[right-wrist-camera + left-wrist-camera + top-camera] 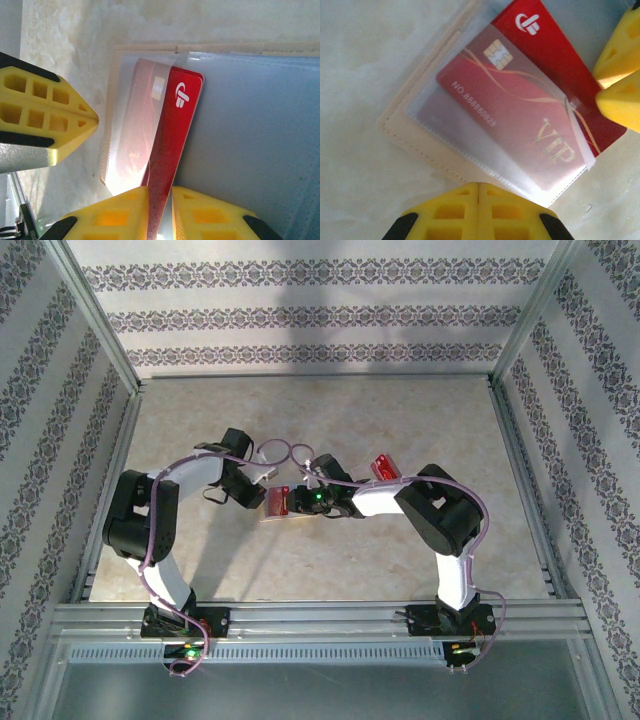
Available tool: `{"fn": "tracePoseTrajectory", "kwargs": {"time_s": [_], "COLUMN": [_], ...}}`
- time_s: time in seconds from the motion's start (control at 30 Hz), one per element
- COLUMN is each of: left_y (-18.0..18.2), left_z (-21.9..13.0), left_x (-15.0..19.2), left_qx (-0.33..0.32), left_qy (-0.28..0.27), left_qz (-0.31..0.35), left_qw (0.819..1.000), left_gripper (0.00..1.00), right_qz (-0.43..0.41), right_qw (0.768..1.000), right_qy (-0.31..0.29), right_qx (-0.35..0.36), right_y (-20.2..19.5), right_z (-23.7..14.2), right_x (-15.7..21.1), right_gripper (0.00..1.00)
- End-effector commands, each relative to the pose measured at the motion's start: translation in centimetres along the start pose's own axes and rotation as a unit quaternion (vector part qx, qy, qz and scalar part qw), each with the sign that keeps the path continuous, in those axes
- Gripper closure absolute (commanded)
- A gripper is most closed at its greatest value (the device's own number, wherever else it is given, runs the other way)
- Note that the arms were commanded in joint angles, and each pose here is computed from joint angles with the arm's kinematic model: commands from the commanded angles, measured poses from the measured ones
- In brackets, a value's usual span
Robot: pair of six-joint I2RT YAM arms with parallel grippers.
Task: Put the credit cards into the card holder
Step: Insert the credit card into the card slot.
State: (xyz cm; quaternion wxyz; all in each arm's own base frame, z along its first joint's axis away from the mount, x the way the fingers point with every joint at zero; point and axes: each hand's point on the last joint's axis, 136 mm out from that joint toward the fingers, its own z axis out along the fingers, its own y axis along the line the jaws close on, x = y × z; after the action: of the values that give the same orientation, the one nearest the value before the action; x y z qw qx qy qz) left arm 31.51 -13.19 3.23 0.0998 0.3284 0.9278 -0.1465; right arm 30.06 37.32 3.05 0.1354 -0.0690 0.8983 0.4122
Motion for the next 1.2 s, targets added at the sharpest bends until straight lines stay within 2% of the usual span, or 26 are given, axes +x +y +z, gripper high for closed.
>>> {"fn": "tracePoseTrajectory", "kwargs": {"time_s": [0.0,0.43,0.6,1.17], "left_y": [0.9,1.9,1.9,2.0], "left_z": [-0.6,1.4,1.5,1.3], "left_x": [-0.6,0.4,0.5,0.3], "left_qx": [-0.014,-0.022,-0.021,-0.026], "left_qy": [-0.012,0.022,0.02,0.017], "left_qz": [-0.007,-0.007,-0.006,-0.004], "left_qw": [1.0,0.999,1.0,1.0], "left_gripper": [1.0,1.0,1.0,1.0], "right_qz": [0.006,-0.001,-0.006,-0.016], "right_qw": [0.999,0.999,0.999,0.998], "right_qy": [0.014,0.026,0.035,0.056], "right_qx": [0.031,0.025,0.032,0.031], "right_y": [-1.7,-1.4,-1.5,-1.0], "right_z": [0.0,1.2,1.6,2.5], "right_x": [0.5,0.4,0.4,1.1], "right_gripper": [0.78,0.8,0.86,0.85]}}
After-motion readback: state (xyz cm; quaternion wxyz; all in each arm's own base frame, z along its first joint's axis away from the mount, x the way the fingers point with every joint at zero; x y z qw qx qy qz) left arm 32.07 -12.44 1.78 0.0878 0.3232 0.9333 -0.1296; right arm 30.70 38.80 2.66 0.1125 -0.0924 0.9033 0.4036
